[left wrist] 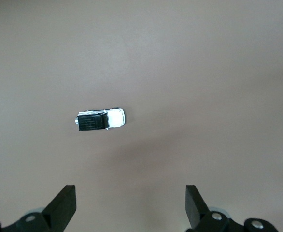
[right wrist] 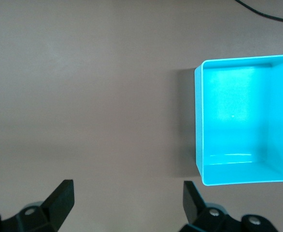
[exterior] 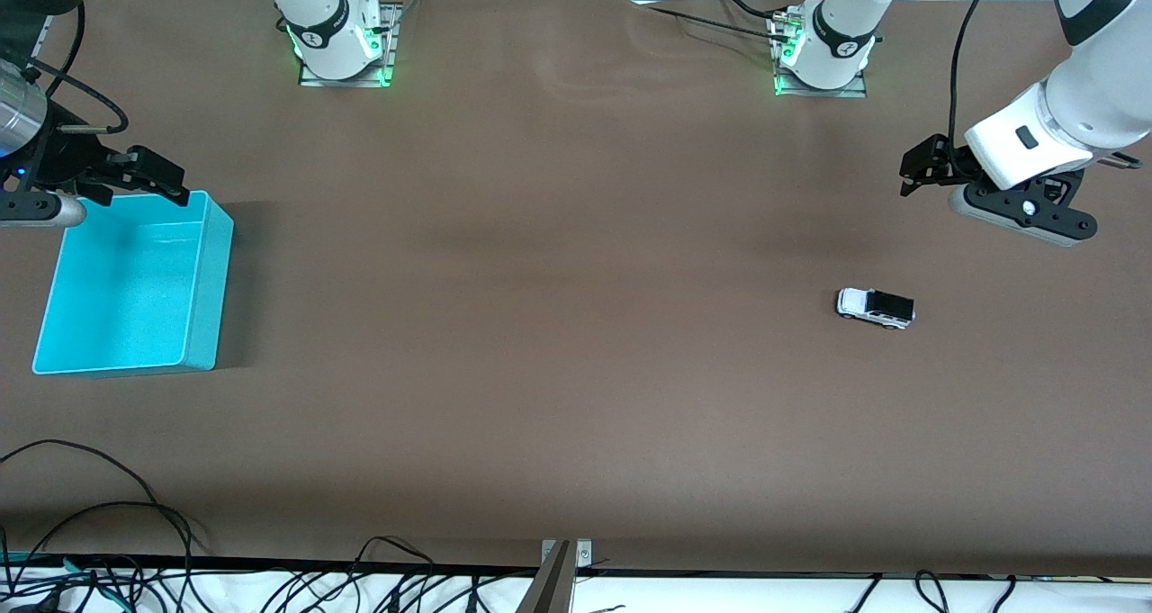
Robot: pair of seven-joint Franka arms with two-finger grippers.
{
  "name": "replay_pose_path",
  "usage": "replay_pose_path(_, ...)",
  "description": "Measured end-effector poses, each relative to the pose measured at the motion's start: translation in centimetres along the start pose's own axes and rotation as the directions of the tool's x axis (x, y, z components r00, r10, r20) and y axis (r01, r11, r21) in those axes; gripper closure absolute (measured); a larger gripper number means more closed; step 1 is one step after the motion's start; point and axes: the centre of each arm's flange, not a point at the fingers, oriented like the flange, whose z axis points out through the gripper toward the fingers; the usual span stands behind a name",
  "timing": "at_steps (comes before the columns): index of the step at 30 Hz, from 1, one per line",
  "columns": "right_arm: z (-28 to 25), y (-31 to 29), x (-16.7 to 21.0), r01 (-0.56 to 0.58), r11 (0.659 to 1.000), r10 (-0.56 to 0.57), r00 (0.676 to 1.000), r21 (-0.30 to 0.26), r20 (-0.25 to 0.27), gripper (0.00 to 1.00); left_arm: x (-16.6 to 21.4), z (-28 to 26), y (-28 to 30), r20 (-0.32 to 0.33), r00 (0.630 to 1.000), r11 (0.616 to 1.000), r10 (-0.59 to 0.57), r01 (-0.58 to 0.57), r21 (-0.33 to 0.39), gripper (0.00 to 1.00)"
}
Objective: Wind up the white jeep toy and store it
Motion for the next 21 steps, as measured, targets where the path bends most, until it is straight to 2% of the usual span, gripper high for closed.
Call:
replay_pose_path(5, 0.0, 0.0, 0.0, 0.000, 1.000, 0.000, 1.000, 0.000, 0.000, 0.00, 0.4, 1.1, -0.5, 0.027, 0.995, 0.995, 0.094, -0.095, 0.013, 0.00)
replay_pose_path(6, 0.0, 0.0, 0.0, 0.000, 1.000, 0.000, 1.000, 0.000, 0.000, 0.00, 1.0, 2.4, -1.0, 0.060, 0.978, 0.979, 0.201, -0.203, 0.019, 0.00)
replay_pose_path(13, 0.0, 0.0, 0.0, 0.000, 1.000, 0.000, 1.000, 0.000, 0.000, 0.00, 1.3, 3.5, -1.6, 0.077, 0.941, 0.944, 0.329, -0.330, 0.003, 0.00)
replay_pose_path(21, 0.0, 0.0, 0.0, 0.000, 1.000, 0.000, 1.000, 0.000, 0.000, 0.00, 2.1, 5.4, -4.0, 0.072, 0.858, 0.861, 0.509, -0.509, -0.022, 0.00)
